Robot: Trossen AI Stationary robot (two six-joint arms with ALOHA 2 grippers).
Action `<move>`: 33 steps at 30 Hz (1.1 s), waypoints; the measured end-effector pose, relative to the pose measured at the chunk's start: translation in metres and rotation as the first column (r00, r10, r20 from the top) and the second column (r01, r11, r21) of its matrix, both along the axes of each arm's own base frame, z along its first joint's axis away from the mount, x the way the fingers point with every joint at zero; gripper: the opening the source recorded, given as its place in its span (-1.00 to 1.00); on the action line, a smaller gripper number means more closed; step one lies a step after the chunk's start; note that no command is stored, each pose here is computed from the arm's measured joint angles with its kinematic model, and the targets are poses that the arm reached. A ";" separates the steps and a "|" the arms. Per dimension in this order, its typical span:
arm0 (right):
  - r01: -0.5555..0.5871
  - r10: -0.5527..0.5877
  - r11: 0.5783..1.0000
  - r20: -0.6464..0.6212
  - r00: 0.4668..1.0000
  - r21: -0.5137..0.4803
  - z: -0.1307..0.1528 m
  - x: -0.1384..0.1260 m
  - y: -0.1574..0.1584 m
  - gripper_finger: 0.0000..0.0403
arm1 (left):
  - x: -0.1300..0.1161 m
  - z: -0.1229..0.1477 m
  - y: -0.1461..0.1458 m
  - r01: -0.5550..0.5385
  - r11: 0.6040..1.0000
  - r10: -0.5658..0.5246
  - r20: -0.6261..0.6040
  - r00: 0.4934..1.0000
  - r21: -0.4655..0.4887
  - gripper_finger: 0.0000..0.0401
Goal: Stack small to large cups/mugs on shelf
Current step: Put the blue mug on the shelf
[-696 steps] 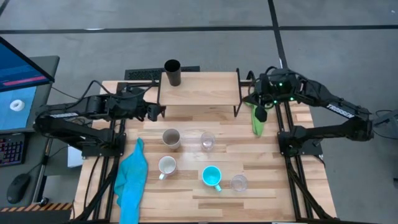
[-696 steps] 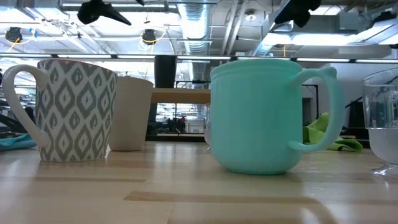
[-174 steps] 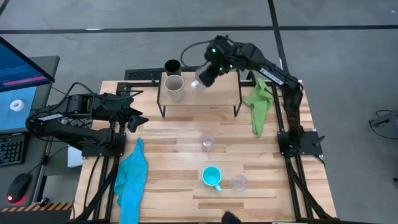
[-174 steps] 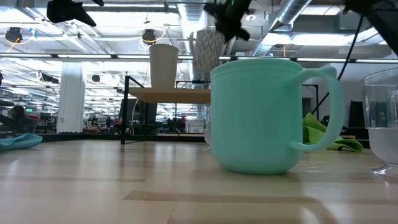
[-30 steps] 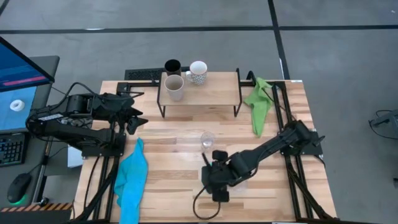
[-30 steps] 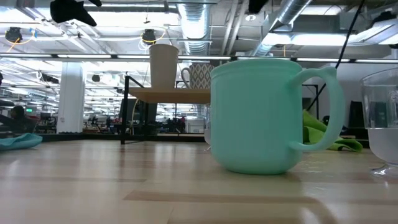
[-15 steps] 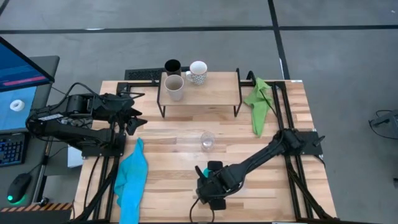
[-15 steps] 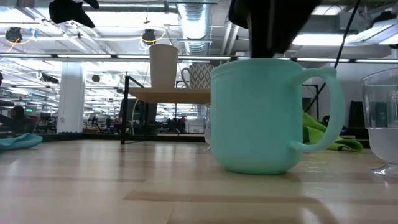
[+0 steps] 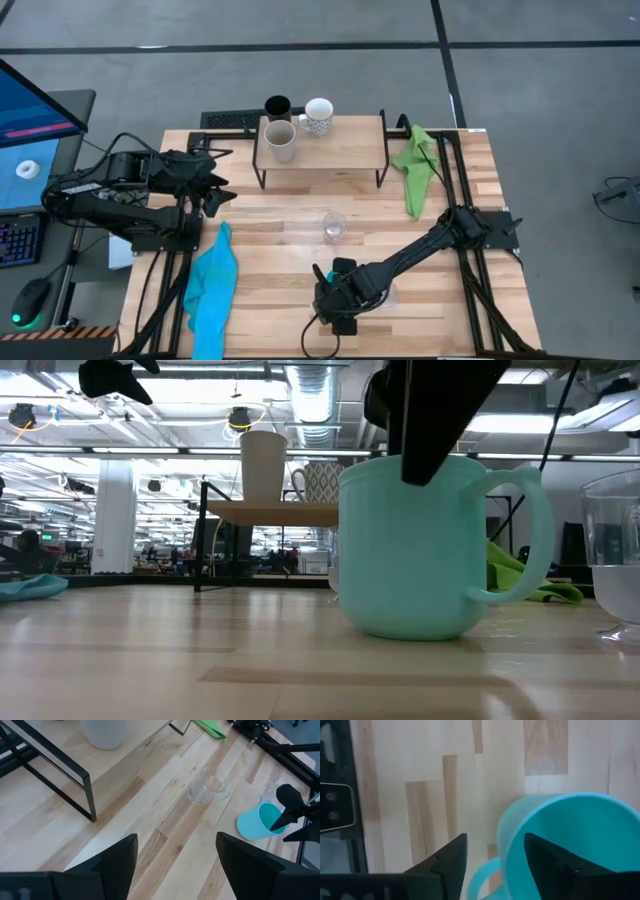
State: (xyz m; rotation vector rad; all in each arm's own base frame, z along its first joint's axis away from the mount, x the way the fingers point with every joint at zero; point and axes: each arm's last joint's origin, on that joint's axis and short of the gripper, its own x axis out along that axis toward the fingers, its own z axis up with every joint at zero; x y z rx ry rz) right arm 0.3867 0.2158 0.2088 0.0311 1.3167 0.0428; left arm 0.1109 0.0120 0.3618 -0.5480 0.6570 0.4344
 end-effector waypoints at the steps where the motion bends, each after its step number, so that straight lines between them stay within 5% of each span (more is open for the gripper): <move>1: 0.002 -0.002 1.000 -0.001 1.000 -0.002 0.000 0.000 -0.001 0.03 | 0.000 0.000 0.000 -0.001 1.000 0.001 0.000 1.000 0.001 0.30; 13: 0.030 -0.030 1.000 -0.010 0.999 0.001 0.000 0.002 -0.005 -0.92 | 0.000 0.000 0.000 -0.011 1.000 0.011 0.004 1.000 -0.011 0.30; 21: 0.037 -0.037 0.999 0.002 0.999 0.029 0.010 -0.001 -0.006 -0.95 | 0.000 0.000 0.000 -0.013 1.000 0.014 0.004 1.000 -0.013 0.30; 33: 0.016 -0.025 0.997 0.119 0.993 0.080 0.083 -0.023 -0.035 -0.96 | 0.000 0.000 0.000 -0.014 1.000 0.014 0.006 1.000 -0.014 0.30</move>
